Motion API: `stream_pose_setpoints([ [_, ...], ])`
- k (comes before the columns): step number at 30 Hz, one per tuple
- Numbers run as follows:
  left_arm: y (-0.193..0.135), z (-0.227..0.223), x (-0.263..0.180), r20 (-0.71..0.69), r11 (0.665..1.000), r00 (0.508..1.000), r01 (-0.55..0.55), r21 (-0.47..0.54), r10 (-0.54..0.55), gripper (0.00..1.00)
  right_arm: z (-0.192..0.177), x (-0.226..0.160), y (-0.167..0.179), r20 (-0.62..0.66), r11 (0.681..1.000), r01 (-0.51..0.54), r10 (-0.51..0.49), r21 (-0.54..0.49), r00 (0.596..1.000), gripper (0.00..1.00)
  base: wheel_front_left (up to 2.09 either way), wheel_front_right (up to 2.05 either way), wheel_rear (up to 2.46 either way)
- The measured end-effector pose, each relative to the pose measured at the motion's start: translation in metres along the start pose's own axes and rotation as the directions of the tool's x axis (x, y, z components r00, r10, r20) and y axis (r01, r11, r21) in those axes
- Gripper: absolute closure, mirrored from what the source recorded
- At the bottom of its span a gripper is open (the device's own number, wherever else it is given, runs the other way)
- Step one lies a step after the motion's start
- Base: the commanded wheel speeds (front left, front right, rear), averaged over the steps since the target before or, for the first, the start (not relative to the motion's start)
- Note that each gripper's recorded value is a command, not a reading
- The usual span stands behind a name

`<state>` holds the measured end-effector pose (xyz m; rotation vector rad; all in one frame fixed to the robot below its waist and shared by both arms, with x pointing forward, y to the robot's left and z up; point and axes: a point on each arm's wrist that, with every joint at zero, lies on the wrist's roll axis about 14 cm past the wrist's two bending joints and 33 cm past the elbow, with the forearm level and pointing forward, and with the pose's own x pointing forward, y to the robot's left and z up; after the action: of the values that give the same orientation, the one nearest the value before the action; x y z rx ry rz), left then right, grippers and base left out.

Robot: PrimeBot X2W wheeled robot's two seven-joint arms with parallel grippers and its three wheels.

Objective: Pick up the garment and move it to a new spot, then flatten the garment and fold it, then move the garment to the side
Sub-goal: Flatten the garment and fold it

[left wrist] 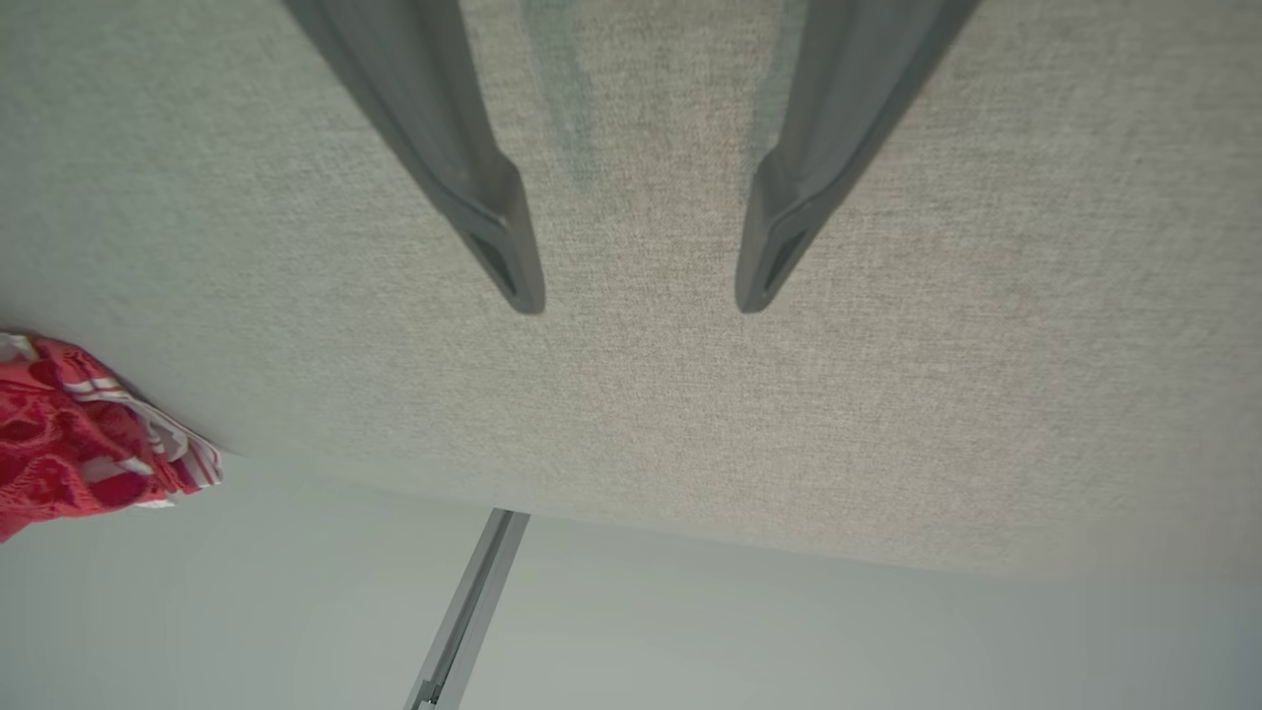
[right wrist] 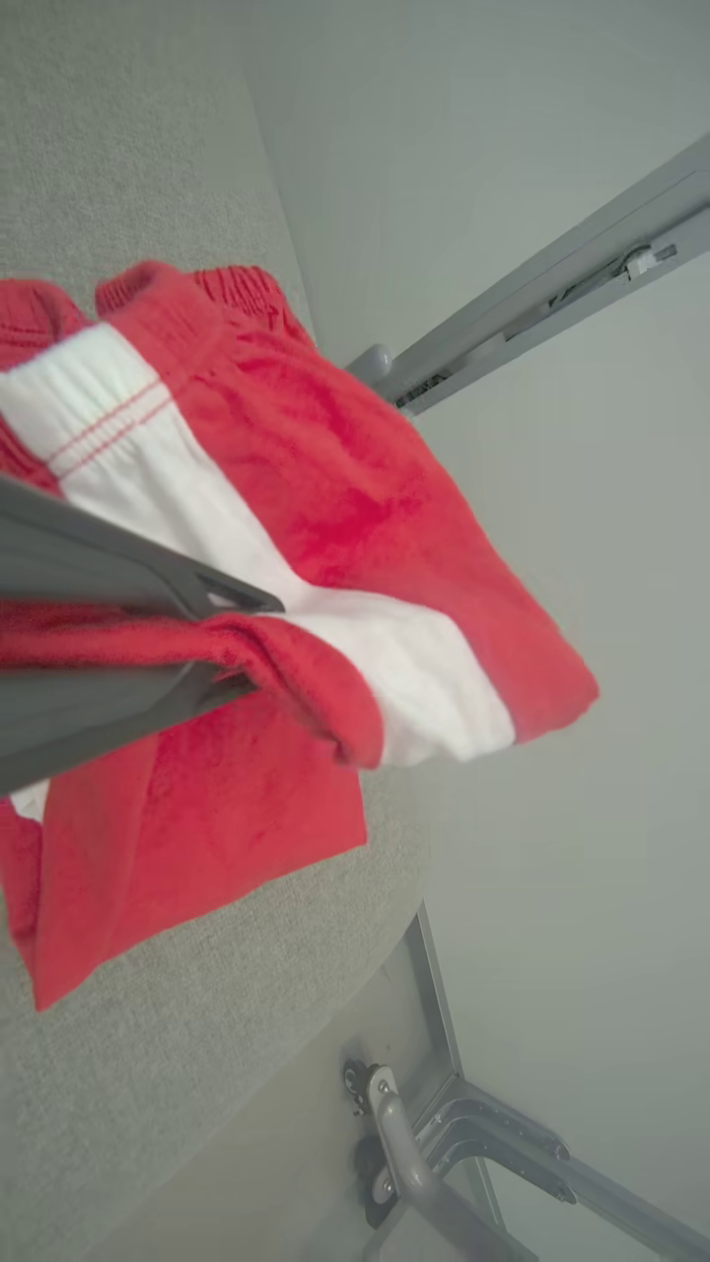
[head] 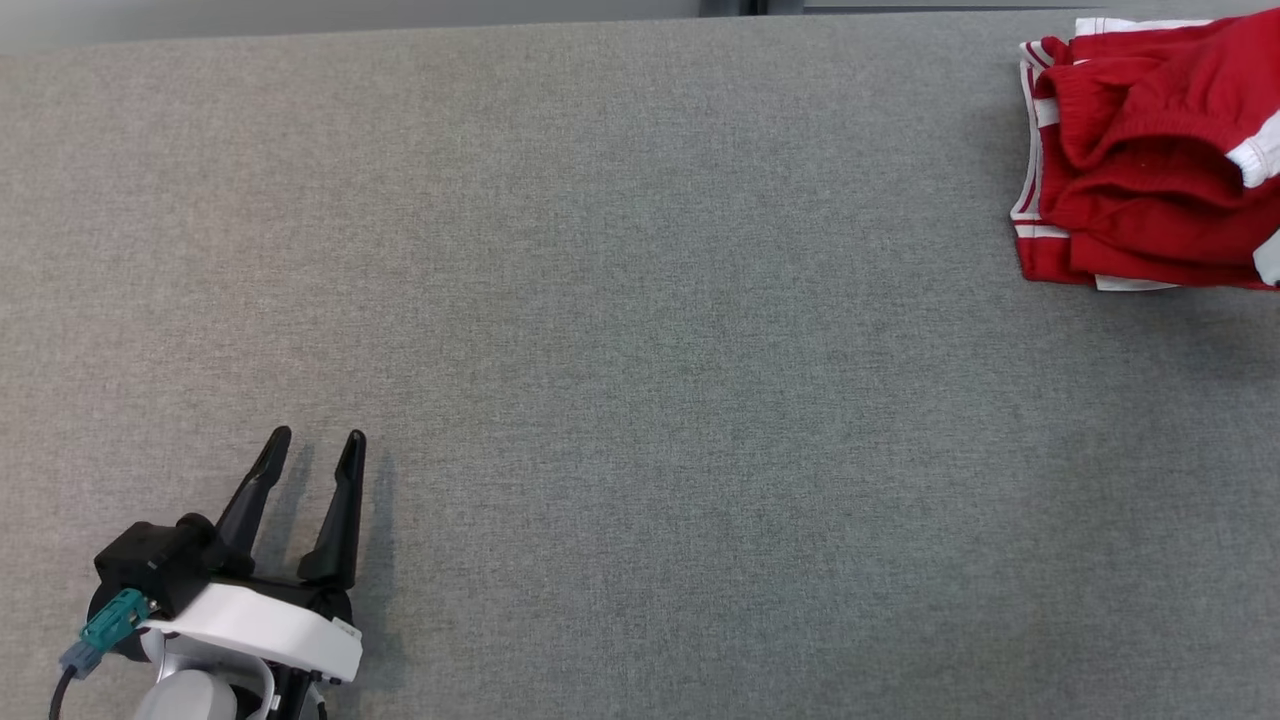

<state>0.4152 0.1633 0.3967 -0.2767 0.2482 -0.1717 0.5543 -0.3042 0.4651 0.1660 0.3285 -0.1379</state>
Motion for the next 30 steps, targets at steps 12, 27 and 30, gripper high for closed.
stream_pose_setpoints([
  [12, 0.004, 0.007, -0.004, 0.013, 1.000, 1.000, -0.009, 0.007, 0.009, 0.00, 0.003, -0.015, -0.056, 0.033, 0.982, 0.127, -0.124, -0.141, 0.992, 0.00, 0.00, 0.00, 0.00],
  [27, -0.022, 0.038, -0.035, 0.131, 1.000, 0.991, -0.007, -0.021, 0.010, 0.00, 0.089, -0.063, 0.011, 0.309, 0.984, 0.018, 0.038, -0.175, 0.950, 0.00, 0.00, 0.00, 0.00],
  [30, -0.024, 0.048, -0.045, 0.168, 1.000, 0.986, -0.016, -0.016, 0.018, 0.00, 0.088, -0.084, 0.029, 0.350, 0.983, -0.028, 0.091, -0.182, 0.932, 0.00, 0.00, 0.00, 0.00],
])
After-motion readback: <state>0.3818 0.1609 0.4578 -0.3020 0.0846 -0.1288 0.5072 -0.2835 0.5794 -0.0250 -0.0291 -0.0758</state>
